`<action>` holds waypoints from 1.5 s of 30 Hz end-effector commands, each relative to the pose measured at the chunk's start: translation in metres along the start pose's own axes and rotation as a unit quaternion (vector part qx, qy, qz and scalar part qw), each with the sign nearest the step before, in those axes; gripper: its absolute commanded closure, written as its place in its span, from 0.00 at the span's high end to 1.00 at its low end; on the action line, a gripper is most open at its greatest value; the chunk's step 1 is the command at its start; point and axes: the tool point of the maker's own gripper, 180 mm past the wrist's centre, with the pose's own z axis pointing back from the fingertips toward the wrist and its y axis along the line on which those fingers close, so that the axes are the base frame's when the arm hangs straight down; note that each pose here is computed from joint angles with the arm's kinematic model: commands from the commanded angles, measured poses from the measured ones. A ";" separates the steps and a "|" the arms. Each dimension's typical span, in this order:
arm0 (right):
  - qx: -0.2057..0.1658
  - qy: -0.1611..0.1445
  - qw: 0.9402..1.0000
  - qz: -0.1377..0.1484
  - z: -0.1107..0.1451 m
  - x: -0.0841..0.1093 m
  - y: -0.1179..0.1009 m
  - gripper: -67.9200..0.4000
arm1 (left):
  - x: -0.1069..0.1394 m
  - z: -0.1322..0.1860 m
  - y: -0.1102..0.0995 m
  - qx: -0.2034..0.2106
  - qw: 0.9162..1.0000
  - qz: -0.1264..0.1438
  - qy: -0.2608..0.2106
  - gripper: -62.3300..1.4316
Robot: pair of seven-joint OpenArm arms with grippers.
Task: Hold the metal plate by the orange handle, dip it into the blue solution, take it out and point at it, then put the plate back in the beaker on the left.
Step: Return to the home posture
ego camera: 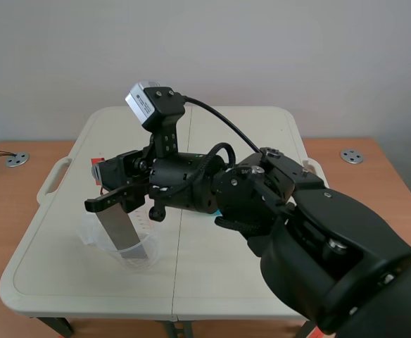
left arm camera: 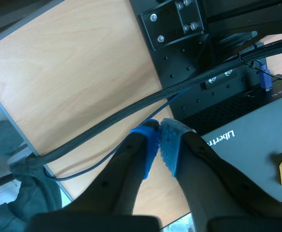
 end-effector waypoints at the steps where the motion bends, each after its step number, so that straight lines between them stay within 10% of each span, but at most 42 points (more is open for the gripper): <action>1: 0.005 -0.016 1.000 0.008 -0.002 0.014 0.001 0.09 | -0.003 0.002 -0.003 -0.004 1.000 0.001 0.003 0.33; 9: -0.001 -0.019 1.000 0.007 0.000 0.016 -0.004 0.31 | -0.009 0.002 0.006 0.021 0.999 -0.030 0.021 1.00; 27: -0.059 -0.071 0.996 0.014 0.022 0.050 -0.048 0.96 | -0.007 0.003 0.018 0.054 0.998 -0.026 0.017 1.00; 39: -0.094 -0.047 0.992 0.063 0.046 0.051 -0.074 0.98 | 0.000 0.003 0.018 0.054 0.998 -0.016 -0.002 1.00; 45: -0.114 -0.048 0.986 0.113 0.071 0.068 -0.084 0.98 | 0.035 0.015 0.059 0.115 0.992 -0.017 -0.047 1.00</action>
